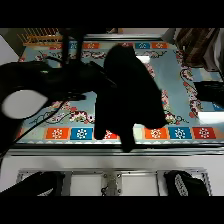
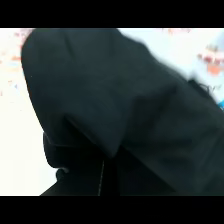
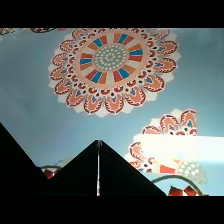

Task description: Fold the clothes and pants, and hang the long-sleeved shirts on hangers.

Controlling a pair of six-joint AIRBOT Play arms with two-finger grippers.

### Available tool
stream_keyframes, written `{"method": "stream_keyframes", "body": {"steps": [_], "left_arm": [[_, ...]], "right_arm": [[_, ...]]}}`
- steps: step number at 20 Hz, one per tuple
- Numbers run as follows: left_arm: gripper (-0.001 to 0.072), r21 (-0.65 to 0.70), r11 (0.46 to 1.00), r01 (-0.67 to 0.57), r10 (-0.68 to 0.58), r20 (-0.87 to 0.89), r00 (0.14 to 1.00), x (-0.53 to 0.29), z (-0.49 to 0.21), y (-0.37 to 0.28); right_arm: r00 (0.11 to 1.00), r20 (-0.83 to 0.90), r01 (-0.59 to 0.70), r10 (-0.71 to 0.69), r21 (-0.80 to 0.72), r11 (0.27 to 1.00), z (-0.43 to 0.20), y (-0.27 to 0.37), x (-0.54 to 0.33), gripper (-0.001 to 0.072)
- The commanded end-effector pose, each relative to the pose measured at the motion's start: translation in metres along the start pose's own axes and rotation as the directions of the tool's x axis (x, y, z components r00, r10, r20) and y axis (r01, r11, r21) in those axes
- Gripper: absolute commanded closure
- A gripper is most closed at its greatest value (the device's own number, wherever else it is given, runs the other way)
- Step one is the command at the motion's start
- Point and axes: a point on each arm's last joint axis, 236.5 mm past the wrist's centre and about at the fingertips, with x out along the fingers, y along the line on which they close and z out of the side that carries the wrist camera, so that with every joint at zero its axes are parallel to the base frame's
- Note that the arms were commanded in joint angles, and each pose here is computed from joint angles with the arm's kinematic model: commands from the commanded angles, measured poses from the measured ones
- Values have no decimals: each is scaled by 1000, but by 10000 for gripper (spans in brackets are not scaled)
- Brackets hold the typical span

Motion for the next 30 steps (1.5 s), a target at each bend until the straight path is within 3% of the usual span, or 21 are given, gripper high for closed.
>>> {"method": "stream_keyframes", "body": {"steps": [1, 2, 3, 5, 8, 13, 17, 21, 26, 27, 29, 30], "left_arm": [[664, -4, 1000, -7, 6, -158, 987, 68, -40, 5], [265, -12, 1000, -20, 17, -198, 980, 87, -53, 12], [7, -41, 998, -45, 34, -236, 971, 104, -65, 24], [23, -124, 984, -126, 84, -299, 951, 117, -85, 66], [23, -306, 907, -289, 148, -410, 900, 98, -128, 145], [24, -607, 683, -406, 3, -553, 833, 69, -274, 192], [24, -753, 534, -385, -157, -536, 830, 81, -357, 174], [24, -809, 490, -324, -244, -484, 840, 109, -370, 151], [25, -773, 572, -274, -286, -501, 817, 139, -357, 127], [100, -770, 579, -268, -291, -502, 814, 144, -354, 123], [701, -765, 594, -251, -296, -497, 815, 148, -346, 121], [696, -761, 603, -239, -292, -489, 822, 146, -337, 123]], "right_arm": [[1000, 8, 8, -8, -3, 1000, 2, -1, -2, 699], [1000, 8, 8, -8, -3, 1000, 2, -1, -2, 699], [1000, 8, 8, -8, -3, 1000, 2, -1, -2, 699], [1000, 8, 8, -8, -3, 1000, 2, -1, -2, 699], [1000, 7, 7, -7, -3, 1000, 2, -1, -2, 699], [1000, 3, 5, -5, -2, 1000, 1, -1, -2, 699], [1000, -5, -2, 2, -1, 1000, -1, 1, -2, 699], [999, -47, -16, 16, 0, 1000, -11, 4, -2, 699], [997, -76, -25, 25, 1, 1000, -18, 6, -2, 699], [996, -86, -28, 28, 1, 1000, -20, 7, -3, 699], [992, -118, -35, 35, 1, 999, -28, 9, -3, 699], [990, -141, -28, 27, -5, 1000, -34, 6, -3, 699]]}}
